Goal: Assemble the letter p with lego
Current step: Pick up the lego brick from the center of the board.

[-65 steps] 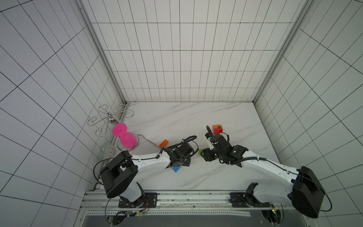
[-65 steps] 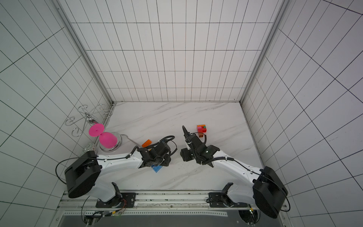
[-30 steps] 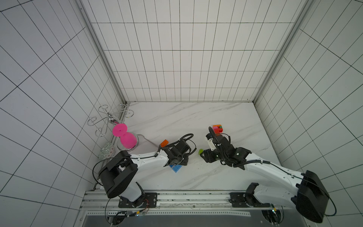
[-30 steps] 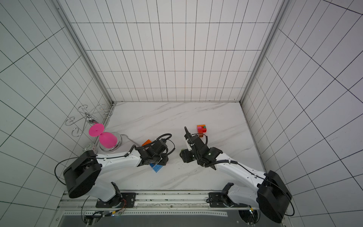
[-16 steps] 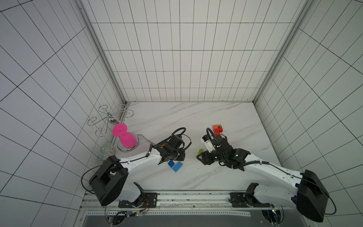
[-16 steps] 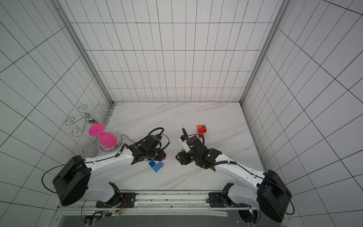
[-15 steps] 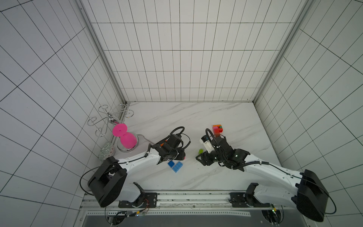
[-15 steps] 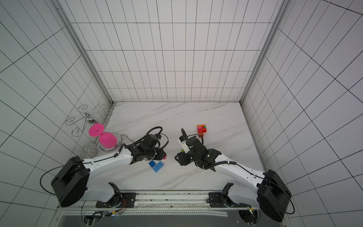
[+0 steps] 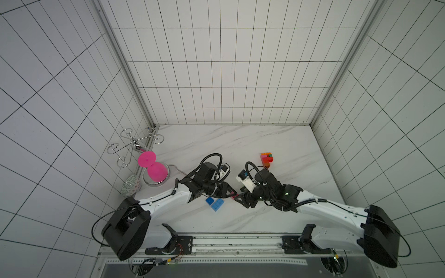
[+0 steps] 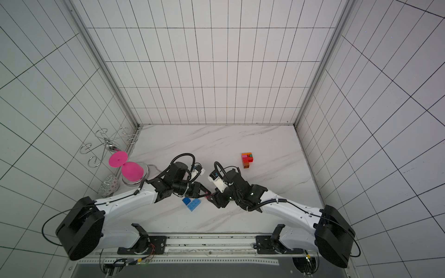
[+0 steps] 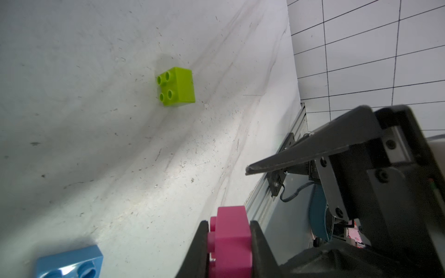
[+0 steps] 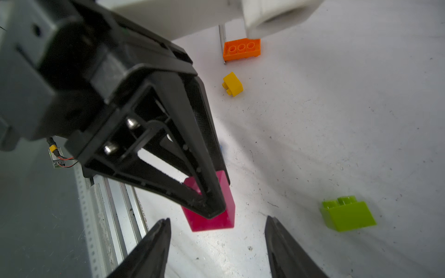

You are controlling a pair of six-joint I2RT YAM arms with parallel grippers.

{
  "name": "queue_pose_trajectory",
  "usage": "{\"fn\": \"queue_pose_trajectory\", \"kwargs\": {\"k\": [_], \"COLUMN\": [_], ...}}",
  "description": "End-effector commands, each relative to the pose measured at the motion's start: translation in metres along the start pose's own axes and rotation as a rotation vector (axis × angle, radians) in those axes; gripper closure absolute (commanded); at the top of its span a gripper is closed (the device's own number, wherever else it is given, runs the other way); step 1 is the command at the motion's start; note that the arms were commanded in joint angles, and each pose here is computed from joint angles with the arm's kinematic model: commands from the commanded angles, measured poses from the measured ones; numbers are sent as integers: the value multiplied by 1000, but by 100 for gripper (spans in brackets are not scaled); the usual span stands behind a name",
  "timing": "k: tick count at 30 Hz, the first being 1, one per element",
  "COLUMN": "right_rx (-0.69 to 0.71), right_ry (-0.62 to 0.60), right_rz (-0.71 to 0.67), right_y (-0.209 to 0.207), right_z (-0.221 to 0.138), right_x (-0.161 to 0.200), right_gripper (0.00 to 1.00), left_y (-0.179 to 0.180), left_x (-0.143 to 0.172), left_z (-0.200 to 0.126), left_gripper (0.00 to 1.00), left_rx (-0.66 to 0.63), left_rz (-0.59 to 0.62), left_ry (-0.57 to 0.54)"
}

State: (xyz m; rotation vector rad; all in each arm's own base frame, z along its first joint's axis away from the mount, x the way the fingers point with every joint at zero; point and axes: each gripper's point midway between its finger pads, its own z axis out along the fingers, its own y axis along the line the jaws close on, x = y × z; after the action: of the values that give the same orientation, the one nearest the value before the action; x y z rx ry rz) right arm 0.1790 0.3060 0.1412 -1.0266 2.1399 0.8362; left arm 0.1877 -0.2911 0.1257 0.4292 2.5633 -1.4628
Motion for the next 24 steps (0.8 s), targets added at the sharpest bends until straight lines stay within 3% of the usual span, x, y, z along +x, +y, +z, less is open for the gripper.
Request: {"fn": "queue_pose_trajectory", "kwargs": {"k": [1, 10, 16, 24], "right_rx": [-42, -156, -114, -112], "right_ry": [-19, 62, 62, 51], "right_rz": [-67, -63, -60, -64], "right_y": [7, 24, 17, 17], "right_z": [4, 12, 9, 9], "right_x": [-1, 12, 15, 9], "right_gripper": [34, 35, 53, 60], "left_y": [-16, -19, -17, -15], "left_x": [2, 2, 2, 3], "left_z": [-4, -4, -2, 1], "left_gripper": [79, 79, 79, 78], "left_rx": [97, 137, 148, 160], "left_rz": [20, 4, -6, -18], "left_ry": [4, 4, 8, 12]}}
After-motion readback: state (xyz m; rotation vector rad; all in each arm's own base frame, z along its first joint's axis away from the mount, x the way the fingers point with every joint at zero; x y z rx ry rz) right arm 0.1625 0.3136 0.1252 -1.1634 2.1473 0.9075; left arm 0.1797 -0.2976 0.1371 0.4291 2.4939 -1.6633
